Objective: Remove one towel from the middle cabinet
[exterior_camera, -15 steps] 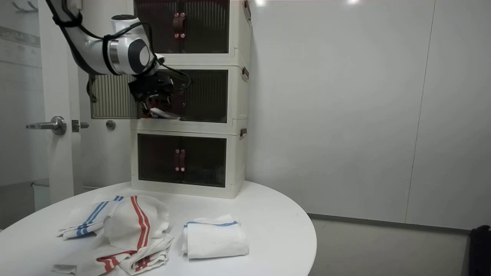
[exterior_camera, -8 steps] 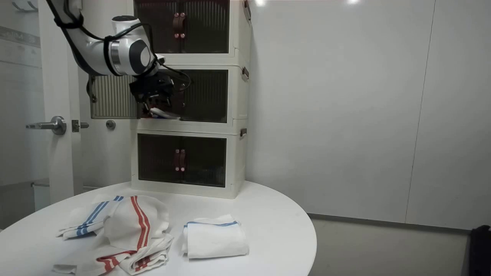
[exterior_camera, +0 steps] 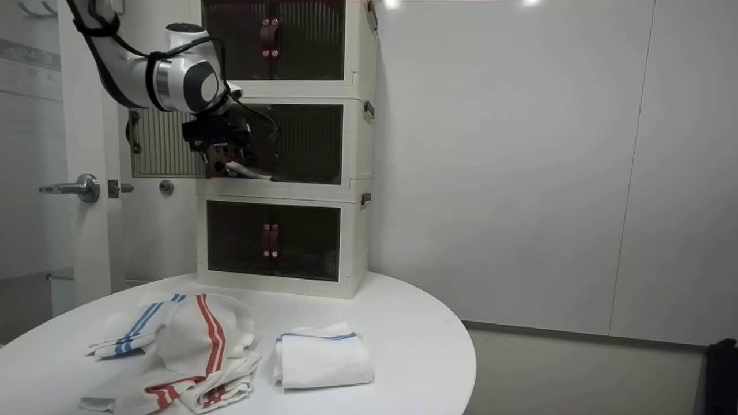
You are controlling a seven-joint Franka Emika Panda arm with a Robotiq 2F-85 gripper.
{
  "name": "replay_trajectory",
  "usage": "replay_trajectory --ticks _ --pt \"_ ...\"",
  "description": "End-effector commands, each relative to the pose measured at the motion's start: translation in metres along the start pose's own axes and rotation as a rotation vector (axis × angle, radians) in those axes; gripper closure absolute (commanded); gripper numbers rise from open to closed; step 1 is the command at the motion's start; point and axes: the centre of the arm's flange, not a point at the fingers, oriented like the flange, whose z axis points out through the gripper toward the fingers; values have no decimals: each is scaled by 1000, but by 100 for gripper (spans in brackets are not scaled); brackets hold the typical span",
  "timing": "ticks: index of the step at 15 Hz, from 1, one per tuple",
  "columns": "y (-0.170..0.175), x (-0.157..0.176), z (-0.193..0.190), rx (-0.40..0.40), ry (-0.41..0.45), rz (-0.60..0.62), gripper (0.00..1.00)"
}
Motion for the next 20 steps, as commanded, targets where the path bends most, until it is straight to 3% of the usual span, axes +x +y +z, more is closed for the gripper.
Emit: replay_trajectory --ticks 1,13,20 --pt "6 4 5 28 -27 48 0" --pt "26 3 6 -93 -15 -9 0" --pt "29 4 5 -106 -26 -9 0"
